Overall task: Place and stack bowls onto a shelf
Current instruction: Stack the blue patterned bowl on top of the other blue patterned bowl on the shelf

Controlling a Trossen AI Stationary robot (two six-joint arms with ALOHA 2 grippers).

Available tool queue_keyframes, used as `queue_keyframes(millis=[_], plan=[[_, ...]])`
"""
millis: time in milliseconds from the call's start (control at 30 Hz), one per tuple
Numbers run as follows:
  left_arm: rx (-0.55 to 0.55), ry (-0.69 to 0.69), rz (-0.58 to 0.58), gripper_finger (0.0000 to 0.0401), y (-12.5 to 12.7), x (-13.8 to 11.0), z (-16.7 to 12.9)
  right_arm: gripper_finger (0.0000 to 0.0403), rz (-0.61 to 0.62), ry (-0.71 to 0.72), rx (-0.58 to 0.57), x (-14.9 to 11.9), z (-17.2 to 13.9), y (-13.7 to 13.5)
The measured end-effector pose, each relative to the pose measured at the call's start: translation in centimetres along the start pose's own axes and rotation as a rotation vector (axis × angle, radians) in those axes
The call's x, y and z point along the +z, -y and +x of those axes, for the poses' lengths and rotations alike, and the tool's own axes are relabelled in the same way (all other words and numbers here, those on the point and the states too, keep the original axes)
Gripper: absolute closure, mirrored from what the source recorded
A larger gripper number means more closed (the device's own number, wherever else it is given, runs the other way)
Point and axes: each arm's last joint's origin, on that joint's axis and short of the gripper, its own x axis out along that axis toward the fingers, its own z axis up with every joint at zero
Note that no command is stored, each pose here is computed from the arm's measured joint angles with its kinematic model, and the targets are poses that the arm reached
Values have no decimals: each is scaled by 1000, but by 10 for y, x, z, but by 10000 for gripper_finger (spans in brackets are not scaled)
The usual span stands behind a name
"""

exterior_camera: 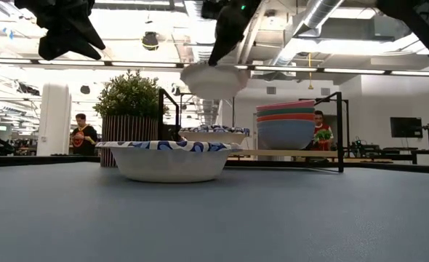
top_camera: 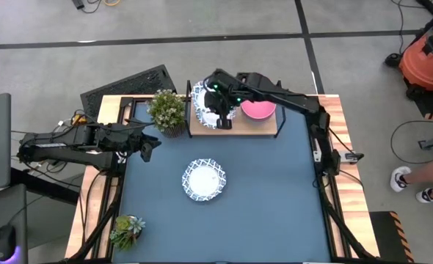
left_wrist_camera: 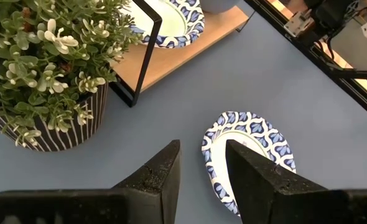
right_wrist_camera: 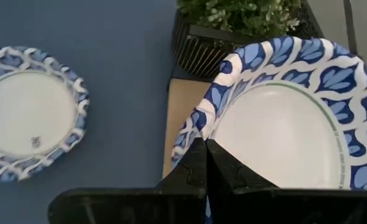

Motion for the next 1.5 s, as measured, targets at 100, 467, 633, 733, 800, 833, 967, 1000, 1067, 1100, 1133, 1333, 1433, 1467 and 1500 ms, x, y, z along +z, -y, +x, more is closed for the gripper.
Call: queue_keyframes(millis=[100, 467, 633, 733, 800, 833, 967, 1000, 1067, 1100, 1133, 1333, 1433, 1467, 1500], plan=[[6, 5, -1, 289, 0, 0, 0, 386, 14, 15, 4, -4, 11, 7], [40, 33, -1, 289, -1, 1, 0, 386, 49, 32, -10, -35, 59, 1], [51, 28, 2, 289, -2, 0, 0, 386, 78, 86, -38, -51, 67, -6], [60, 17, 4, 289, -3, -1, 0, 386, 97, 91, -39, -60, 75, -9], [59, 18, -3, 289, -3, -1, 0, 386, 97, 84, -34, -63, 80, -11], [59, 18, -4, 289, -3, -1, 0, 386, 98, 83, -32, -64, 81, -12], [59, 19, -5, 289, -3, -1, 0, 386, 106, 81, -28, -70, 90, -17], [58, 19, -5, 289, -3, -1, 0, 386, 116, 67, -22, -72, 91, -18], [58, 18, -5, 289, -3, -1, 0, 385, 126, 62, -23, -75, 93, -17], [58, 18, -5, 289, -3, -1, 0, 380, 128, 63, -26, -75, 93, -15], [58, 19, -5, 289, -3, -1, 0, 372, 129, 65, -27, -75, 93, -15], [58, 19, -6, 289, -3, -1, 0, 321, 140, 62, -35, -78, 93, -9], [57, 20, -6, 289, -3, -1, 0, 301, 137, 65, -23, -78, 93, -9], [57, 19, -6, 289, -3, -1, 0, 293, 136, 68, -16, -78, 93, -9], [57, 20, -6, 289, -3, -1, 0, 284, 137, 72, -12, -78, 91, -9]])
